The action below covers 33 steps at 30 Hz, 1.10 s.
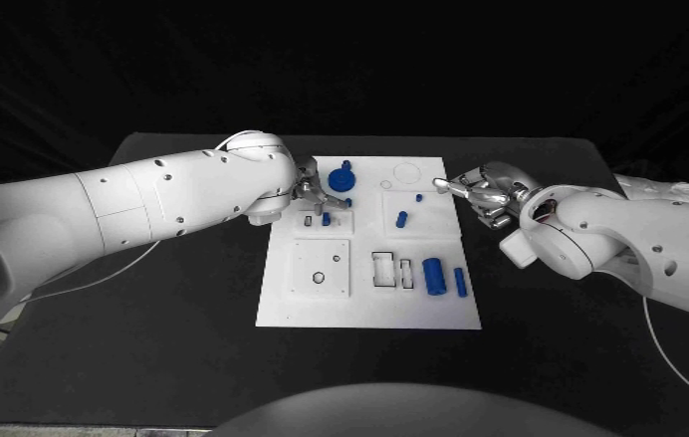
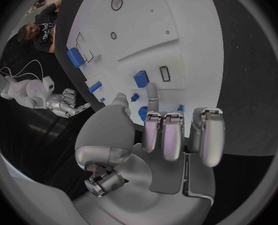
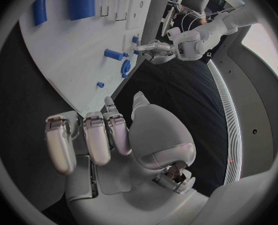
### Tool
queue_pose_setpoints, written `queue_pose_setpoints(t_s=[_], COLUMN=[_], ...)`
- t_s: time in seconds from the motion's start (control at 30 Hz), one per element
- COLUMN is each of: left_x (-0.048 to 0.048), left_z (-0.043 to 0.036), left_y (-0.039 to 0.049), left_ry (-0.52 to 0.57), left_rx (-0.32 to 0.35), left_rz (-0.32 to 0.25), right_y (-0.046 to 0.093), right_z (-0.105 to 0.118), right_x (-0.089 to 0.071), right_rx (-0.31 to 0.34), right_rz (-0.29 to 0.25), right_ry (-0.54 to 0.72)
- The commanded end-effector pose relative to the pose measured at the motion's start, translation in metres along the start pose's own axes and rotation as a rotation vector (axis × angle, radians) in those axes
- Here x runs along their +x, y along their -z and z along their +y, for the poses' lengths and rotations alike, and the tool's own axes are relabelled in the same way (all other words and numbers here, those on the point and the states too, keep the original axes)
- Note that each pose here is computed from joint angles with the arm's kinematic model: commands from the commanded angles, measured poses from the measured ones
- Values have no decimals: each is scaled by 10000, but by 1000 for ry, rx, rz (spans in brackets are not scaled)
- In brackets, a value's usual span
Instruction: Assemble the parts on the task board
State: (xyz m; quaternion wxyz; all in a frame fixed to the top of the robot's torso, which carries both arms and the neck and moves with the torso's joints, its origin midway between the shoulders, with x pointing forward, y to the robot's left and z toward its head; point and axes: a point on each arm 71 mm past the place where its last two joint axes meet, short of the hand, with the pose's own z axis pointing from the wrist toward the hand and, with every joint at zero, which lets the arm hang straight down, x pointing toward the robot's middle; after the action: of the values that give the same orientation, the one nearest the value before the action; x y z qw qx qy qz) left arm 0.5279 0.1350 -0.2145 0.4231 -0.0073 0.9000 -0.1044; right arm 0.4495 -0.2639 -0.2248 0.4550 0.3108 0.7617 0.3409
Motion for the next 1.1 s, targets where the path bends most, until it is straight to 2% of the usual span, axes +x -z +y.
queue_pose_setpoints(t_s=[0.03,0.23,0.43,0.57,0.8,0.97,1.1], left_x=[-22,-40,-107,-156,-244,-308,-338], left_z=[-25,10,56,147,343,409,453], left_y=[13,40,131,218,264,252,209], left_ry=[19,49,143,211,236,235,202], left_rx=[42,68,160,212,211,195,153], left_rz=[-37,-71,-192,-268,-289,-284,-260], right_y=[0,0,4,8,10,9,9], right_z=[-4,-5,-7,-13,-18,-19,-20], right_x=[14,15,11,1,-4,-2,-1], right_rx=[-1,-2,-4,-3,-1,0,2], right_rz=[14,13,10,7,5,7,9], right_ry=[4,4,3,3,3,3,4])
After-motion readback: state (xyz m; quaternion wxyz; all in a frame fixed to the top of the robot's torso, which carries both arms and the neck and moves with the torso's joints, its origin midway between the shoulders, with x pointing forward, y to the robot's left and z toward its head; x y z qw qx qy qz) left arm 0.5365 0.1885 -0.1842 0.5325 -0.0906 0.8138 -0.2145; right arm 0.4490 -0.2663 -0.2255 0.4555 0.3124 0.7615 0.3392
